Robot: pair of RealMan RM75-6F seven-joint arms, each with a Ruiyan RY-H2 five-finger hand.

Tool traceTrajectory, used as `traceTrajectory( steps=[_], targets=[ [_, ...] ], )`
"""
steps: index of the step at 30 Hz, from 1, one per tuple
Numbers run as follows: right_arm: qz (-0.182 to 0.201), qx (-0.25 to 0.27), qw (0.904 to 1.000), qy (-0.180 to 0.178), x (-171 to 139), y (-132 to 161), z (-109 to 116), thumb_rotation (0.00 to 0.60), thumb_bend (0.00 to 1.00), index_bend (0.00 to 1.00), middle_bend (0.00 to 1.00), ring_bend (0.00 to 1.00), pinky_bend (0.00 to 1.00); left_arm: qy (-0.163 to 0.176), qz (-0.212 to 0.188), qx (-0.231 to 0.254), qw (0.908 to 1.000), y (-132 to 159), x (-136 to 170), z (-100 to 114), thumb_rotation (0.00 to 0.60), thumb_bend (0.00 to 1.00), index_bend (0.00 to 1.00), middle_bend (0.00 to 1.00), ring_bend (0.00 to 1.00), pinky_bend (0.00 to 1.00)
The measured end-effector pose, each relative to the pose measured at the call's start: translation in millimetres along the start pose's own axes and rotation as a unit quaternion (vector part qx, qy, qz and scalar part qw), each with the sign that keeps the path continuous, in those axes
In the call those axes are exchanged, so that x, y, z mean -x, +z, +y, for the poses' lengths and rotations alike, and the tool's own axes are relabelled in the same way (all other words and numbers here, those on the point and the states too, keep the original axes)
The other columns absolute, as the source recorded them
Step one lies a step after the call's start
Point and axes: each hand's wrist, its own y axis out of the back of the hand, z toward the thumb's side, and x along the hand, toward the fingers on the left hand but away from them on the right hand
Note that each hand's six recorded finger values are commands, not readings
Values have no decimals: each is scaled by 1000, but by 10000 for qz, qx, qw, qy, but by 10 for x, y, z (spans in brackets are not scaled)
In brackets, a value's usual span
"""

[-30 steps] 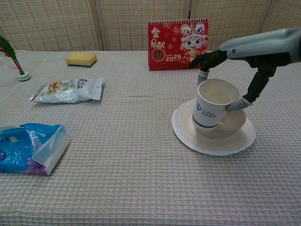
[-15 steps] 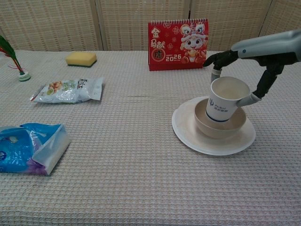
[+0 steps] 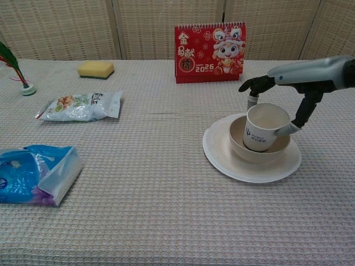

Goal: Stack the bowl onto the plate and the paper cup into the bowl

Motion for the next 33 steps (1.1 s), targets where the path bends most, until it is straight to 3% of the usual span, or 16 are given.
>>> traceTrajectory(
  steps=[12,24,33],
  targets=[
    [-61,5,9999,130,86,-59,-41,600,259,416,0,0,0,-3,43,-4,10000,-24,-18,-2,600,276,0,69,8,285],
    [-145,112,9988,452,40,-61,-55,600,150,231,0,0,0,87,78,4,9999,-37,-1,38,600,276,0,69,8,285],
    [-224,265,9991,245,-128,-95,146,600,103,117,0,0,0,100,49,0,9999,-25,8,43,600,276,0,69,8,285]
  ],
)
